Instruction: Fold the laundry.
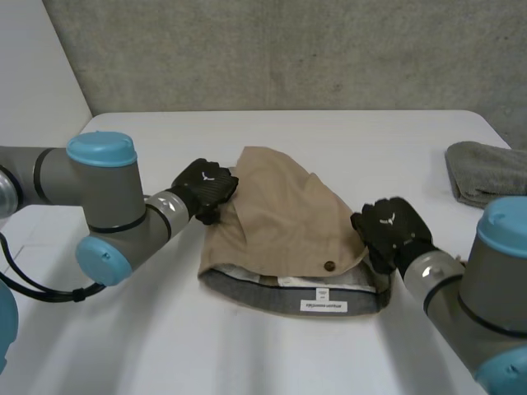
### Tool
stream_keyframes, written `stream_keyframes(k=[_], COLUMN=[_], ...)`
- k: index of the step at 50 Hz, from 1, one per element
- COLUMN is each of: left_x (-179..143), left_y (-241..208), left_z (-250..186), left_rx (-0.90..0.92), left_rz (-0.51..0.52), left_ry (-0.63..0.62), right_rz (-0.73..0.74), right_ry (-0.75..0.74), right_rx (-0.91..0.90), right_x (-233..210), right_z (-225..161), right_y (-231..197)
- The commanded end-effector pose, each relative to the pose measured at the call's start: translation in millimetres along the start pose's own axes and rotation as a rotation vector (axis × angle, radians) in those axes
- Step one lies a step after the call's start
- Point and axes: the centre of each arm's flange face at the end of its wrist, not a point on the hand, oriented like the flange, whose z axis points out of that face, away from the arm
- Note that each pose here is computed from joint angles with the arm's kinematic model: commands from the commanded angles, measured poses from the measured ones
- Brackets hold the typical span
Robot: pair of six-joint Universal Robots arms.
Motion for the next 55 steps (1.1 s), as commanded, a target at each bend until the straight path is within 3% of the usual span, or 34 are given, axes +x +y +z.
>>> stream_keyframes(k=[1,4,9,17,22,27,33,36,40,48,55], left_x=[-1,-4,7,73,111,114,77,42,20,-3,10], left_y=[-15,-36,-68,-90,-86,-79,-86,-88,-89,-55,-18], left_z=[-11,-27,-66,-118,-131,-125,-119,-122,-126,-134,-133], left_rx=[-0.026,-0.004,0.044,0.085,0.056,0.017,0.05,0.069,0.075,-0.025,-0.145], left_rz=[-0.001,-0.018,-0.165,-0.386,-0.425,-0.411,-0.427,-0.421,-0.401,-0.42,-0.46], left_ry=[-0.098,-0.152,-0.184,-0.025,0.047,-0.002,-0.133,-0.218,-0.27,-0.34,-0.309], right_rz=[-0.161,-0.183,-0.199,-0.229,-0.237,-0.229,-0.187,-0.159,-0.085,0.352,0.597], right_ry=[0.073,0.122,0.187,0.148,0.076,0.055,-0.021,-0.06,-0.129,-0.121,-0.12], right_rx=[0.095,0.172,0.292,0.408,0.423,0.388,0.242,0.161,0.035,-0.075,-0.104], right_x=[23,38,59,59,44,40,41,49,50,66,45], right_z=[36,57,90,135,154,159,132,98,64,15,-11], right_y=[-28,-50,-82,-91,-73,-62,-60,-80,-86,-85,-51])
